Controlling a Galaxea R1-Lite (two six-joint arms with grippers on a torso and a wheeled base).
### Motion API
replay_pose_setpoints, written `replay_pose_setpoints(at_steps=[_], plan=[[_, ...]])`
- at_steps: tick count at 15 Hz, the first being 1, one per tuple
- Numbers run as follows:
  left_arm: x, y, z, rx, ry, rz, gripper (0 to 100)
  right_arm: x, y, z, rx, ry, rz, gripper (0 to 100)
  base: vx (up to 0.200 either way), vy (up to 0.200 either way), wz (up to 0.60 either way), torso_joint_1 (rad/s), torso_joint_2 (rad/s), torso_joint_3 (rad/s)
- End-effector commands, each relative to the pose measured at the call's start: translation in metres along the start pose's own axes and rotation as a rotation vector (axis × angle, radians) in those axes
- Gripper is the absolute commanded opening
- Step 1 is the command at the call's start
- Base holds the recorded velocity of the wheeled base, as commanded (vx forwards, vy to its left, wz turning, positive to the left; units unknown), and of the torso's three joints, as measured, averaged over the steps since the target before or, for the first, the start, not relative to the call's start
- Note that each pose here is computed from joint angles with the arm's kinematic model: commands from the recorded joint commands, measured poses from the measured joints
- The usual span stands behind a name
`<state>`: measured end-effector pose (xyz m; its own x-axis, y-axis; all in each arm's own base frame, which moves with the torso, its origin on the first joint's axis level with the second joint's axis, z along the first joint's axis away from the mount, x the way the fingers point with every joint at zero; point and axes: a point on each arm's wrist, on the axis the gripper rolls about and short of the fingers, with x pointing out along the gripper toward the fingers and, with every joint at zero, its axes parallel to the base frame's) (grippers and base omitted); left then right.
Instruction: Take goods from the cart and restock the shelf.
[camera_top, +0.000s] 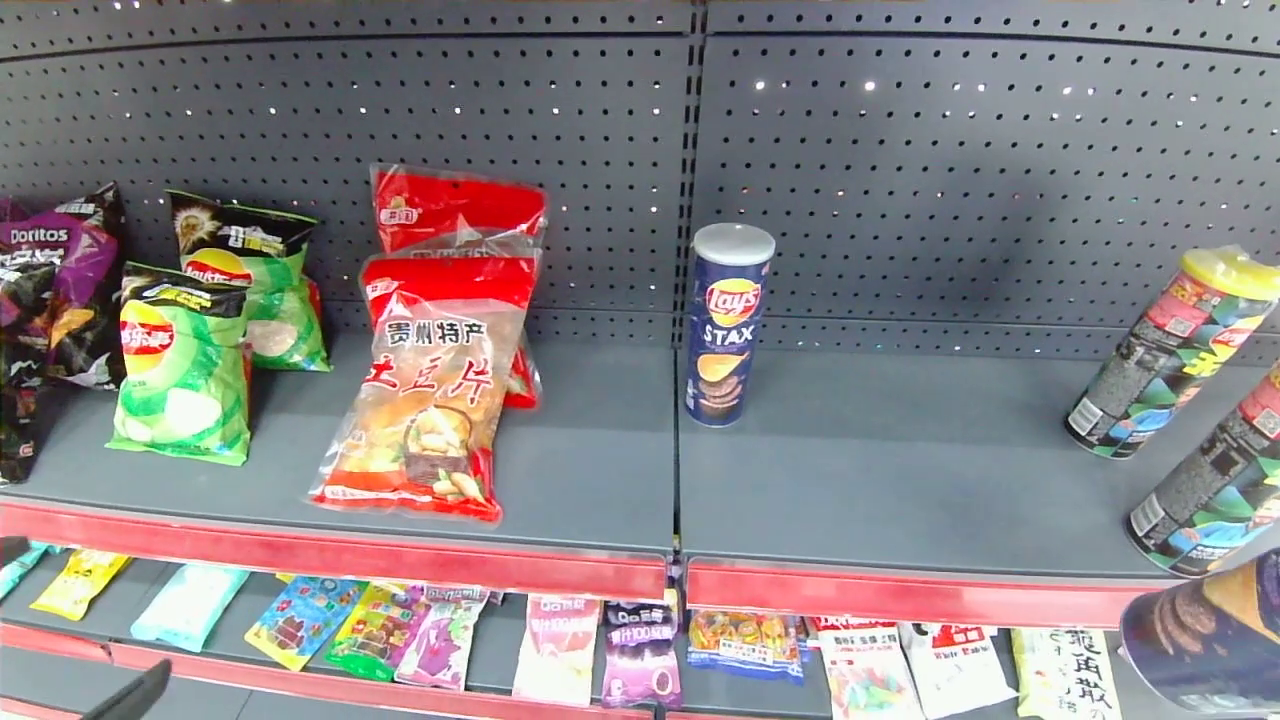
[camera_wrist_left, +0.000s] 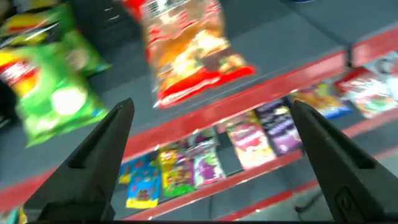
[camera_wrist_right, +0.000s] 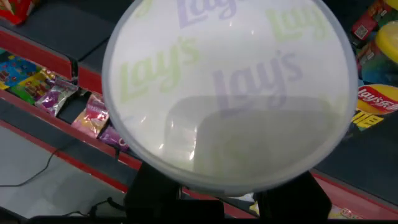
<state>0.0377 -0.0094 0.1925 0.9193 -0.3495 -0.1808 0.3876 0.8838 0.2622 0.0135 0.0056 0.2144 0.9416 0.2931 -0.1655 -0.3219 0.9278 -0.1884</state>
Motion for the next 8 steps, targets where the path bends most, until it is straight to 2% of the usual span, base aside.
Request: replay_pose_setpoints(at_steps=[1, 3, 4, 6, 8], plan=[[0.049, 0.009, 0.023, -0.003, 0.075, -0.202, 100, 0.013, -0.001, 0.001, 0.008, 0.047, 0.077, 0, 0.000, 0.000, 0.00, 0.000, 0.00, 0.000], [0.082, 0.006, 0.037, 0.008, 0.099, -0.306, 100, 0.016, 0.000, 0.001, 0.001, 0.058, 0.104, 0, 0.000, 0.000, 0.00, 0.000, 0.00, 0.000], [0.102, 0.000, 0.045, 0.015, 0.104, -0.372, 100, 0.017, -0.001, 0.002, -0.001, 0.056, 0.107, 0, 0.000, 0.000, 0.00, 0.000, 0.00, 0.000], [0.143, -0.007, 0.060, 0.027, 0.103, -0.436, 100, 0.019, -0.001, 0.005, -0.003, 0.057, 0.109, 0, 0.000, 0.000, 0.00, 0.000, 0.00, 0.000], [0.193, -0.009, 0.077, 0.029, 0.079, -0.467, 100, 0.020, -0.003, 0.011, -0.004, 0.045, 0.107, 0, 0.000, 0.000, 0.00, 0.000, 0.00, 0.000]])
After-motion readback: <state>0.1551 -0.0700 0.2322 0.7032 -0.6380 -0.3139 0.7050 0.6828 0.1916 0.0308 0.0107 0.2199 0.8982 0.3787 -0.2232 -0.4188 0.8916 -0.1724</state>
